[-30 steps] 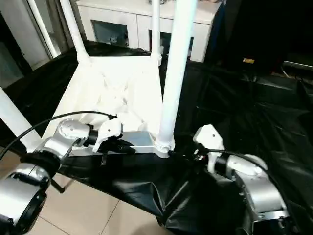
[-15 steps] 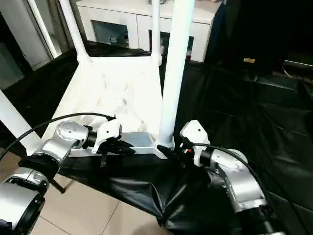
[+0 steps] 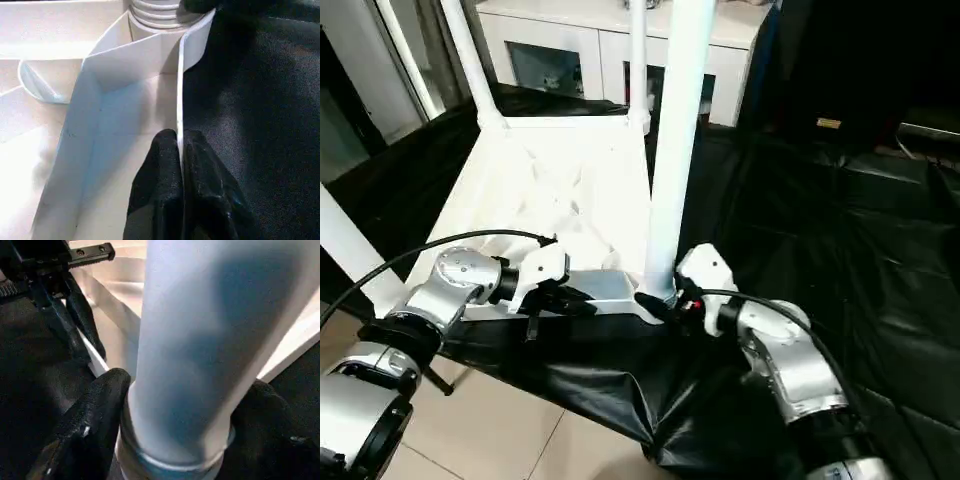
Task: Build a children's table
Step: Rotate leg to tighten
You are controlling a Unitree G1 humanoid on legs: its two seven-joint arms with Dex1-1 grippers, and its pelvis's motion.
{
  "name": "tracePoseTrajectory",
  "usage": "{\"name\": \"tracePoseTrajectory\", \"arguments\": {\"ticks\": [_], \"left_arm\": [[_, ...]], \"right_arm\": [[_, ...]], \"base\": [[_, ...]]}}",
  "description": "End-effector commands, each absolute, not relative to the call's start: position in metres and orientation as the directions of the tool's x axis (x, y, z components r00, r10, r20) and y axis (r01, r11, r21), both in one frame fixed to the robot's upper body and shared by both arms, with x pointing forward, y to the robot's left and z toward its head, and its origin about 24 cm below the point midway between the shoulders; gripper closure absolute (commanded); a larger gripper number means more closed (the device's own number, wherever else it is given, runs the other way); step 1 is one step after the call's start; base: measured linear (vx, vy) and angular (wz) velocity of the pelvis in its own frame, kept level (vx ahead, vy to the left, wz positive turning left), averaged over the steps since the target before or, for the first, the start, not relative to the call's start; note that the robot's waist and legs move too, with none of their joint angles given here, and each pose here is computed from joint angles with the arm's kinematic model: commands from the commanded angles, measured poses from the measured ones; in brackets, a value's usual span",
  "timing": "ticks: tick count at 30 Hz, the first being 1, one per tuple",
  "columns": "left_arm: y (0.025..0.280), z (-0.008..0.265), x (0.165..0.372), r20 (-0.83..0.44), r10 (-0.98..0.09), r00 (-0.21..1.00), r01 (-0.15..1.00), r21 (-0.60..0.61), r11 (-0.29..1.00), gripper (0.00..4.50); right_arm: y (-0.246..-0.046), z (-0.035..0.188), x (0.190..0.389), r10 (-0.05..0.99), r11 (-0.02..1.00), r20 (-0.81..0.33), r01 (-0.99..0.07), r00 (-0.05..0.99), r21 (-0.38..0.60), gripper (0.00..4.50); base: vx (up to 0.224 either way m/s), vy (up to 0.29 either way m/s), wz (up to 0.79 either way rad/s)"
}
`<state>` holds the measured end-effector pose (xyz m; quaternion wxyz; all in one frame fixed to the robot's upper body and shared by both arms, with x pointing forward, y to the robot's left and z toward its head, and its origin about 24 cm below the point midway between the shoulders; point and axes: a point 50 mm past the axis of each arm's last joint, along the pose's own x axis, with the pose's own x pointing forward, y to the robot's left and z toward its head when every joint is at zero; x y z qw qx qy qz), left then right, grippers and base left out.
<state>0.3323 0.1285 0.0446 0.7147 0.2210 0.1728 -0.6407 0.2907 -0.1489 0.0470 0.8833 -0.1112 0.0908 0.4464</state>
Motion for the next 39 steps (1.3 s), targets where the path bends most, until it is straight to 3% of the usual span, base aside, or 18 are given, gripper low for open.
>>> {"name": "tracePoseTrajectory", "arguments": {"ticks": [1,7,17,18,21,23,25,28,30,32,35,39], "left_arm": [[0.129,0.037,0.329,-0.498,-0.858,0.129,0.992,0.053,0.118,4.5],[0.131,0.037,0.329,-0.5,-0.854,0.145,0.989,0.056,0.135,4.5],[0.117,0.027,0.338,-0.526,-0.788,0.32,0.944,0.113,0.309,4.5],[0.097,0.026,0.343,-0.515,-0.752,0.411,0.906,0.141,0.398,4.5],[0.075,0.026,0.347,-0.498,-0.718,0.487,0.865,0.159,0.476,4.5],[0.07,0.027,0.347,-0.491,-0.716,0.497,0.859,0.159,0.487,4.5],[0.059,0.026,0.344,-0.495,-0.724,0.481,0.871,0.175,0.459,4.5],[0.056,0.025,0.342,-0.496,-0.741,0.452,0.886,0.158,0.435,4.5],[0.061,0.023,0.34,-0.509,-0.748,0.426,0.9,0.152,0.409,4.5],[0.062,0.023,0.34,-0.511,-0.749,0.422,0.902,0.155,0.402,4.5],[0.071,0.025,0.34,-0.514,-0.762,0.394,0.916,0.156,0.368,4.5],[0.091,0.029,0.335,-0.509,-0.81,0.291,0.957,0.166,0.239,4.5]], "right_arm": [[-0.152,0.05,0.295,0.757,0.594,-0.247,-0.795,0.605,-0.126,1.65],[-0.155,0.047,0.296,0.749,0.604,-0.253,-0.788,0.613,-0.122,1.85],[-0.144,0.022,0.295,0.59,0.801,-0.213,-0.599,0.779,0.028,1.87],[-0.133,0.014,0.301,0.45,0.891,-0.238,-0.451,0.86,0.053,1.87],[-0.119,0.008,0.306,0.31,0.95,-0.274,-0.302,0.91,0.073,1.87],[-0.115,0.008,0.308,0.286,0.958,-0.281,-0.276,0.916,0.076,1.87],[-0.104,0.011,0.31,0.301,0.952,-0.261,-0.307,0.917,0.021,1.87],[-0.098,0.014,0.308,0.362,0.931,-0.232,-0.365,0.903,0.035,1.87],[-0.097,0.018,0.306,0.429,0.903,-0.19,-0.42,0.883,0.087,1.32],[-0.097,0.02,0.305,0.447,0.895,-0.176,-0.435,0.877,0.103,1.15],[-0.107,0.031,0.307,0.48,0.877,-0.132,-0.473,0.867,0.082,0.83],[-0.127,0.046,0.295,0.674,0.729,-0.153,-0.684,0.722,-0.018,0.69]], "base": [[0.0,0.0,0.0],[0.0,0.0,0.0],[0.0,0.0,0.0],[0.0,0.0,0.0],[0.0,0.0,0.0],[0.0,0.0,0.0],[0.0,0.0,0.0],[0.0,0.0,0.0],[0.0,0.0,0.0],[0.0,0.0,0.0],[0.0,0.0,0.0],[0.0,0.0,0.0]]}}
